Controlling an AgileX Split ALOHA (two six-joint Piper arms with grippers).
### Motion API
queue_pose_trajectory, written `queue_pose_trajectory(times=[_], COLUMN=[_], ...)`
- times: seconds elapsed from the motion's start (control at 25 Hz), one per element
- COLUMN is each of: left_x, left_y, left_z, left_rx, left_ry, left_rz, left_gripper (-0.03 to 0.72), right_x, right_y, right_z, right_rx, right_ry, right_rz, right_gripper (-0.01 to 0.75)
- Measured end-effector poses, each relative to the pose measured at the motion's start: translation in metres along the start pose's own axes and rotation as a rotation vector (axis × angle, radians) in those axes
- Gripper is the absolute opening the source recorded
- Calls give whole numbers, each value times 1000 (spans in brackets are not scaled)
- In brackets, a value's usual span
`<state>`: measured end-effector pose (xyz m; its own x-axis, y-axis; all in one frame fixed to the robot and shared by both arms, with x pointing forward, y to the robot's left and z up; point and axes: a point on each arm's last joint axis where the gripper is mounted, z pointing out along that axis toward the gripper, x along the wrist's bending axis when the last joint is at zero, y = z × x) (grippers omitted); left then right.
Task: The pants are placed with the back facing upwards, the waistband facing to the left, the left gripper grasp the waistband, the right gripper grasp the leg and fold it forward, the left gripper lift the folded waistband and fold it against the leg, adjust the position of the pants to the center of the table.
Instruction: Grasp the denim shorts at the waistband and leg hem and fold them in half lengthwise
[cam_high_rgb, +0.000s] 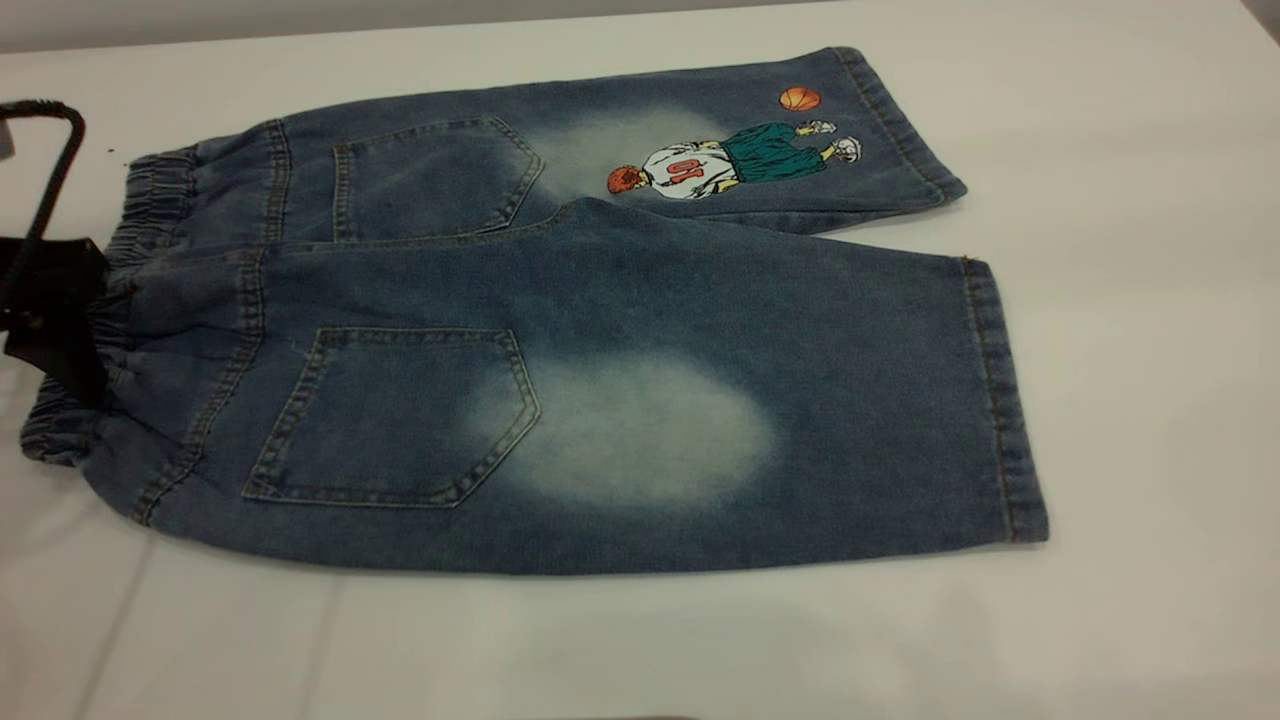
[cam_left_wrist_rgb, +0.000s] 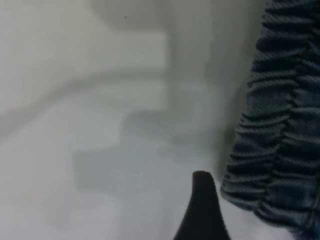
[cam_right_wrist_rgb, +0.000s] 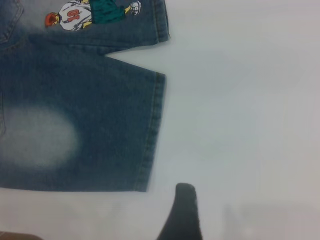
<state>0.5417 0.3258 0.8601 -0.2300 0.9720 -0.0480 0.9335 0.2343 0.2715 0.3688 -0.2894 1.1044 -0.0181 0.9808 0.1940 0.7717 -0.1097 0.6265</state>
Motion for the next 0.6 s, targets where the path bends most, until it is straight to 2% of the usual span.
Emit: queue_pose_trajectory(times=[0.44,0.6], left_x=[-1,-1], left_y=[-3,-5], left_z=[19,25], left_rx=[4,13], left_ry=[1,1], left_rz=[5,2], left_gripper=[510,461], right_x=[0,0], right_y=[0,0], right_z=[0,0], right_rx=[0,0], right_ry=[3,4], right_rz=[1,-11], right_gripper=[558,558])
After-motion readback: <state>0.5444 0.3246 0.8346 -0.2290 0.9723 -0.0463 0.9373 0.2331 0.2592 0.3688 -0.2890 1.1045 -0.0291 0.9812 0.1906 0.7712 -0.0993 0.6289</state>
